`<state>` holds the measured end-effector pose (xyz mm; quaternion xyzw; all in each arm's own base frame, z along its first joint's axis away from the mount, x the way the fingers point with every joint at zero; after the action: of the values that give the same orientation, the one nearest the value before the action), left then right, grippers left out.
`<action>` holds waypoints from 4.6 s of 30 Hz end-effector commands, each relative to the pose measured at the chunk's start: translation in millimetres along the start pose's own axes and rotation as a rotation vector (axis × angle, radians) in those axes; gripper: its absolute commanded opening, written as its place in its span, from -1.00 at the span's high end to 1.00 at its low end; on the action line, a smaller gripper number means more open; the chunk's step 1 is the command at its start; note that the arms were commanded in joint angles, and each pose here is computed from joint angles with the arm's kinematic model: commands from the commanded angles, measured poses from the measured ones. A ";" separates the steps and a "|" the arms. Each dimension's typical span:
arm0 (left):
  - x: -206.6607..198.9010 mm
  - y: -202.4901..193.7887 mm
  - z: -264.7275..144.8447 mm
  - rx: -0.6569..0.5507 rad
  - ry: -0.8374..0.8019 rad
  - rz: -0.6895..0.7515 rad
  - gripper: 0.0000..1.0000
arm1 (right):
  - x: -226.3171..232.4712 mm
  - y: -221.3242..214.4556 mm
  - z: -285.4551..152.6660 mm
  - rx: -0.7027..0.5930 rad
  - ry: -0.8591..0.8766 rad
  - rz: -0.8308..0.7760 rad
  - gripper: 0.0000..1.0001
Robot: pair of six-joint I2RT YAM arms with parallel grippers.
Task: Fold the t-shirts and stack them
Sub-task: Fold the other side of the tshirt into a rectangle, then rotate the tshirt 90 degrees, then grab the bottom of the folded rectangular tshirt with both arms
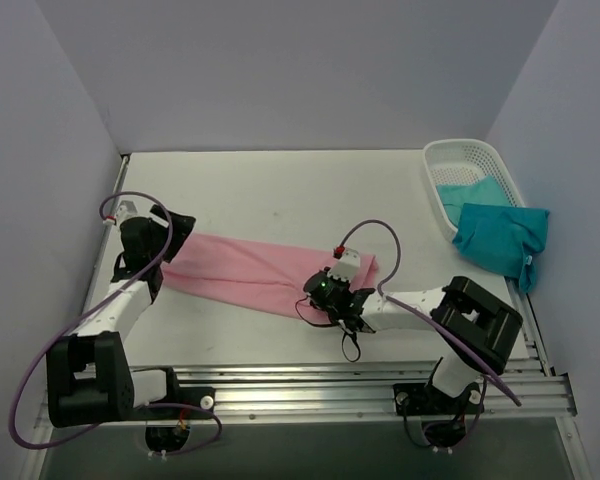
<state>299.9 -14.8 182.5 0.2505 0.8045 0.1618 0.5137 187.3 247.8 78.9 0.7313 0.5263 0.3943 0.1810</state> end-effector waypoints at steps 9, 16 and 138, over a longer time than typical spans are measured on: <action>-140.0 -53.7 -2.8 0.206 -0.457 0.422 -0.66 | 18.9 90.0 -88.7 -0.255 -0.019 0.004 -0.95; -180.8 -154.2 27.7 0.590 -0.544 0.600 0.05 | -14.2 115.2 -133.6 -0.357 -0.040 0.071 -0.96; 1.0 -24.6 -75.8 -0.069 0.146 0.182 -0.91 | 151.9 -69.1 14.7 0.260 0.438 -0.122 0.30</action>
<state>220.3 -33.6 198.2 0.2985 0.8127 0.2485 0.4344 173.7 414.1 84.4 0.6073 0.6457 0.4627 -0.0068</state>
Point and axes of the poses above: each gripper's point midway between its finger pads, its own z axis out along the fingers, its own x axis along the line the jaws close on, y = z × x, the point moved 10 cm from there along -z, back along the fingers
